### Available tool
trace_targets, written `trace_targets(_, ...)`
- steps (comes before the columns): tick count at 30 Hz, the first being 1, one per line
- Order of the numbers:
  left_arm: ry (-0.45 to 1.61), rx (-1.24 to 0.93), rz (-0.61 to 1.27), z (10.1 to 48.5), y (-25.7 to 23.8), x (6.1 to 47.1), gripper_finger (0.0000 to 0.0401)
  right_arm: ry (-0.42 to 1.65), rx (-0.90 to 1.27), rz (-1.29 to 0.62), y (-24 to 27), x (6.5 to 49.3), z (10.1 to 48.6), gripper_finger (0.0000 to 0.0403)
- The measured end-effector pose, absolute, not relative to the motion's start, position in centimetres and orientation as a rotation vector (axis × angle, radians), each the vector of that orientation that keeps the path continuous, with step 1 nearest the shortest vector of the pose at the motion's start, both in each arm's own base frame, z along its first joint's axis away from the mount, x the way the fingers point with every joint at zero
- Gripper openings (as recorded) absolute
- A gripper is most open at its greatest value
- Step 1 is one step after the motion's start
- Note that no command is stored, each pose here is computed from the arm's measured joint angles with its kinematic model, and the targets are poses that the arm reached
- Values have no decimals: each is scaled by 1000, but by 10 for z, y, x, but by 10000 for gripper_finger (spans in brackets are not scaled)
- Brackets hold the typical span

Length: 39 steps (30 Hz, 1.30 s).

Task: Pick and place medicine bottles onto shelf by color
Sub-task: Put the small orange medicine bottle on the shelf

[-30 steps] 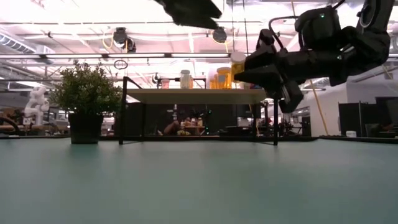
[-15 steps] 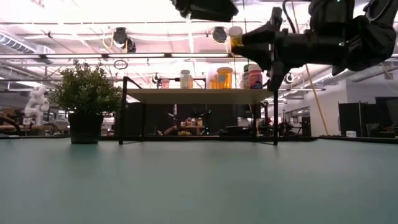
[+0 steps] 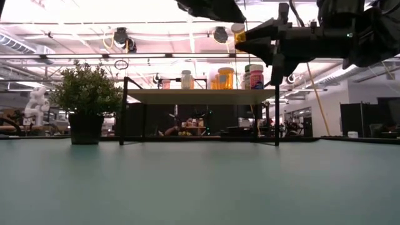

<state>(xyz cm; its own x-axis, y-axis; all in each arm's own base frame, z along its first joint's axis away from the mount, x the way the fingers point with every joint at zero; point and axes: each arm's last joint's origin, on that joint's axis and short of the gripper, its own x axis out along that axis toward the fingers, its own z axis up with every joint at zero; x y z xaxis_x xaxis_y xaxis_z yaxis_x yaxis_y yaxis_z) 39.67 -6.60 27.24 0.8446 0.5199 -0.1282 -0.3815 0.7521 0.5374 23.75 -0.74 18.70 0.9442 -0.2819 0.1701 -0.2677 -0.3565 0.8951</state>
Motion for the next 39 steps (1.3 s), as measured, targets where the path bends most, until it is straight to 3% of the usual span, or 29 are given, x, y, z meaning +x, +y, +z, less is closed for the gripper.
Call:
trace_targets(18, 280, 483, 486, 267, -32, 405, 235, -480, 1951, -47, -7, 236, 189, 91)
trace_targets(30, 272, 436, 474, 267, -20, 407, 135, -559, 1948, -96, -9, 236, 189, 91)
trace_targets(39, 271, 409, 476, 266, -19, 407, 128, -559, 1950, -131, -10, 236, 187, 91)
